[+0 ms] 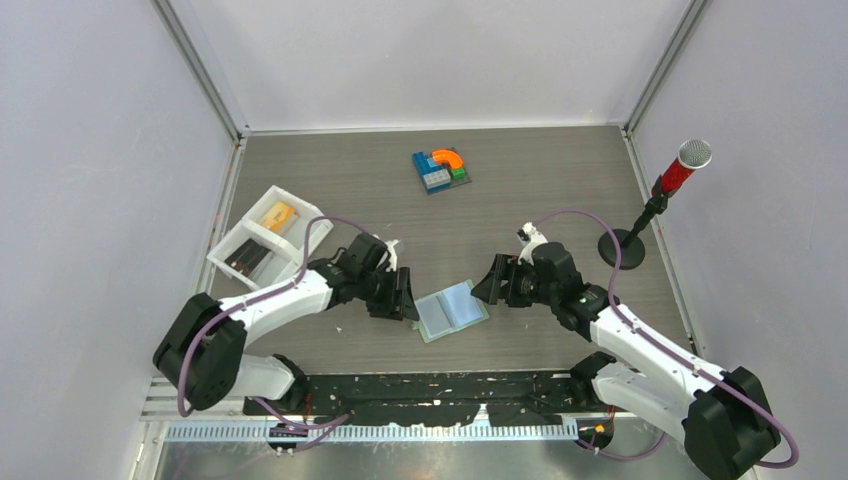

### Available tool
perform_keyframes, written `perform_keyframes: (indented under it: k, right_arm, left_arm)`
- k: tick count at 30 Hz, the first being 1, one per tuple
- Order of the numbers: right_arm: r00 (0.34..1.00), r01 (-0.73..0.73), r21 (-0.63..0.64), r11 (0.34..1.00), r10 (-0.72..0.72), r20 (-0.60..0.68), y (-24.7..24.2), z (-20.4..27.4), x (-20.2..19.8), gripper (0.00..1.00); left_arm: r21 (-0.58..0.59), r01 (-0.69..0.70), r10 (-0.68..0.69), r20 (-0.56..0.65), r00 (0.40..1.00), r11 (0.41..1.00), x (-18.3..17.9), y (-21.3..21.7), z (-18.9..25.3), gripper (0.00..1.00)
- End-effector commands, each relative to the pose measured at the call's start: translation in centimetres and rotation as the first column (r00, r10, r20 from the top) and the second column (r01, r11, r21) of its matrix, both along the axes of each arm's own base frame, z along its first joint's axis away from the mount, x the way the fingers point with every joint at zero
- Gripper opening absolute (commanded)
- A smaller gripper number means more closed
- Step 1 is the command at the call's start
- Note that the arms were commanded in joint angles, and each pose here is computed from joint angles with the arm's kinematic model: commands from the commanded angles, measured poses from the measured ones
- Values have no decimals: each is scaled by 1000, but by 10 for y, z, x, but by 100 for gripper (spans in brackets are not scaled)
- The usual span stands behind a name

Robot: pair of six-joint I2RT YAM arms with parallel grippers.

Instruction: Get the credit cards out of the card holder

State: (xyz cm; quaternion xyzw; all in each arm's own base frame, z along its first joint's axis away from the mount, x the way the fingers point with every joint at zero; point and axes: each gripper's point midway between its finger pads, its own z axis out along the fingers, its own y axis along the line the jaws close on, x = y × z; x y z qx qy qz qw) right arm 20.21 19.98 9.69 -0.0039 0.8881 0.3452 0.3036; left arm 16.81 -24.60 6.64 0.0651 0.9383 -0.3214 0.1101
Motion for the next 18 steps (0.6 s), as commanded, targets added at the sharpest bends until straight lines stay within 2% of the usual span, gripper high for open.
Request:
perform_keyframes:
  k: [1, 6, 10, 15, 18]
  right_arm:
    - [998, 15, 8, 1000, -16, 55, 1, 17, 7, 75]
    - [998, 3, 18, 1000, -4, 55, 5, 16, 7, 76]
    - [998, -4, 30, 1000, 2, 59, 9, 17, 8, 76]
    - [998, -18, 25, 1000, 16, 65, 16, 18, 7, 76]
    - [998, -31, 22, 999, 30, 54, 23, 17, 6, 76]
  left_arm:
    - [-56, -4, 7, 63, 998, 998, 13, -25, 3, 51]
    - [-23, 9, -8, 33, 999, 1000, 10, -27, -14, 47]
    - [-11, 16, -16, 16, 1000, 1000, 6, -26, -21, 39]
    - [-20, 23, -22, 13, 1000, 1000, 1, -25, -19, 21]
    - [-22, 19, -18, 15, 1000, 1000, 1, -24, -18, 5]
